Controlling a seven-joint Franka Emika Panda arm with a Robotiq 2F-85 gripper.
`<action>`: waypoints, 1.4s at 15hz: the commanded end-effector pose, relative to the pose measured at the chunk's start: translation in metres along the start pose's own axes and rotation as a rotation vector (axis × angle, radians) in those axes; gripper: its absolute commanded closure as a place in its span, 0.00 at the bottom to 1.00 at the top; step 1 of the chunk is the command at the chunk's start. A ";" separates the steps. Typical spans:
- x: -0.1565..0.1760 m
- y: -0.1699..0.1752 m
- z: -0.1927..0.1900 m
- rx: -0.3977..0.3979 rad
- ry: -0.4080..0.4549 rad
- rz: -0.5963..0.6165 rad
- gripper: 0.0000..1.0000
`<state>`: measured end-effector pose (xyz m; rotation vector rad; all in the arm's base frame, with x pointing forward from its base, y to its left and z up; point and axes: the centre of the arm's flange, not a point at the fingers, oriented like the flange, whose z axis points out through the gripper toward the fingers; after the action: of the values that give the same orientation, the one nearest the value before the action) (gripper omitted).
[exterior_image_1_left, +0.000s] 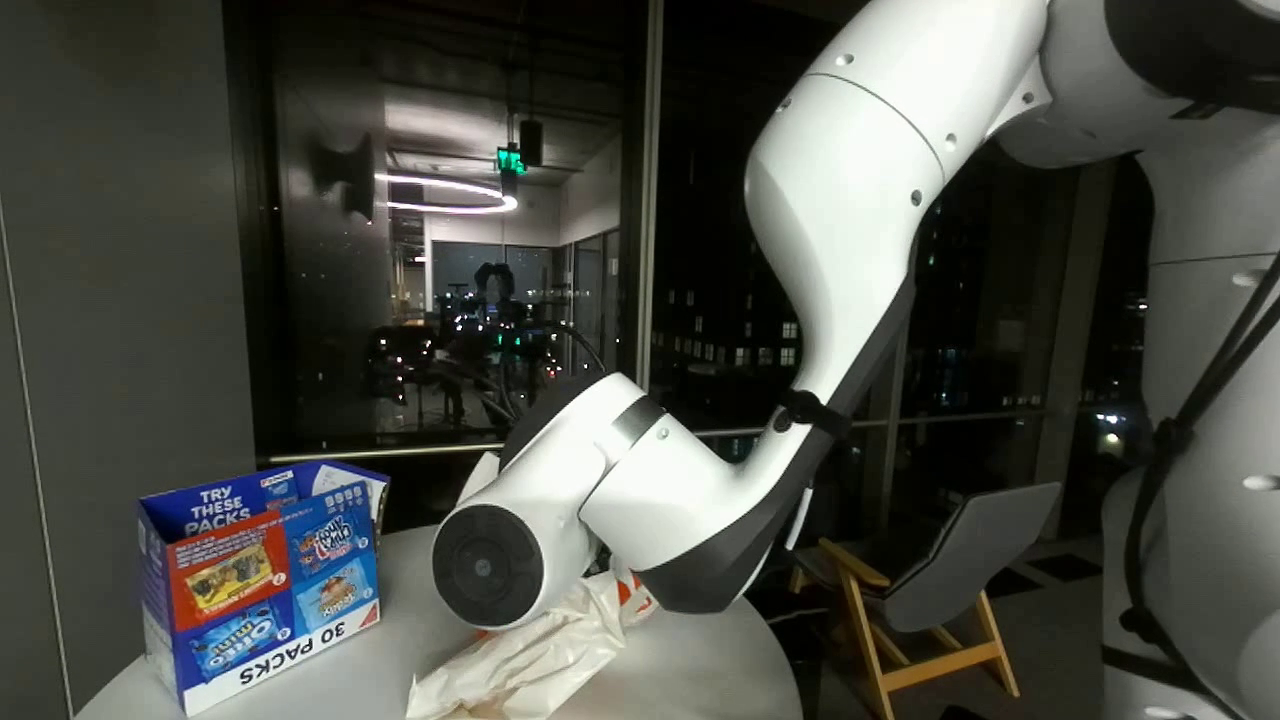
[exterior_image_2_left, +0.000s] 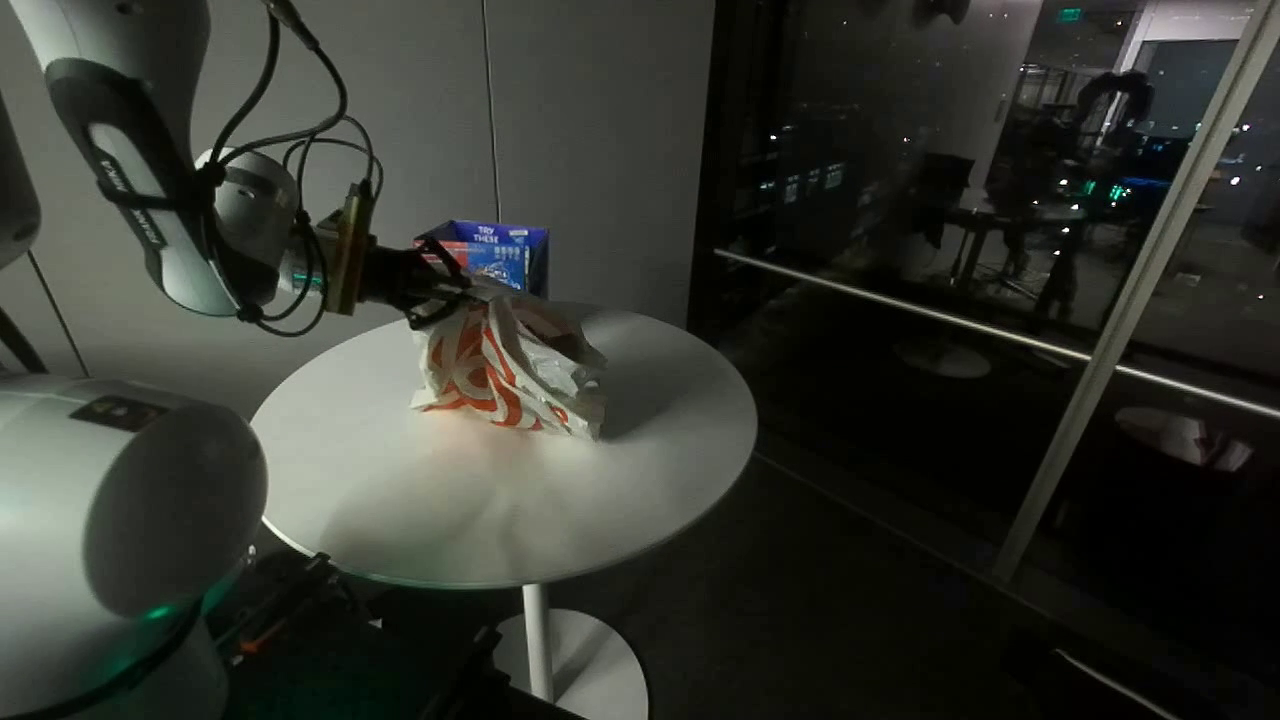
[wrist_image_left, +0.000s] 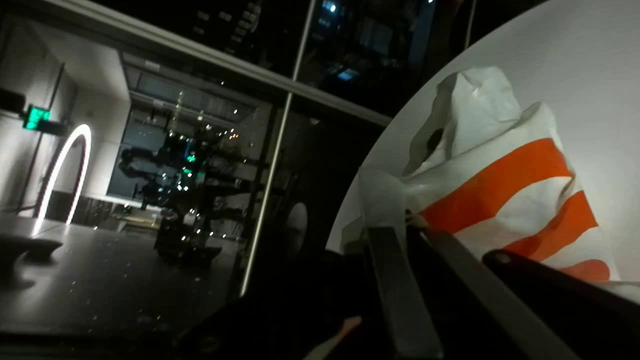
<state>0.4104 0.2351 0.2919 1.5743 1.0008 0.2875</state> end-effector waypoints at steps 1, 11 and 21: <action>0.009 0.002 -0.010 -0.092 0.171 0.053 0.91; 0.021 0.004 -0.031 -0.064 0.600 0.136 0.93; 0.008 0.015 -0.002 0.437 0.335 0.261 0.24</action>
<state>0.4168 0.2510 0.2834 1.9629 1.2132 0.6556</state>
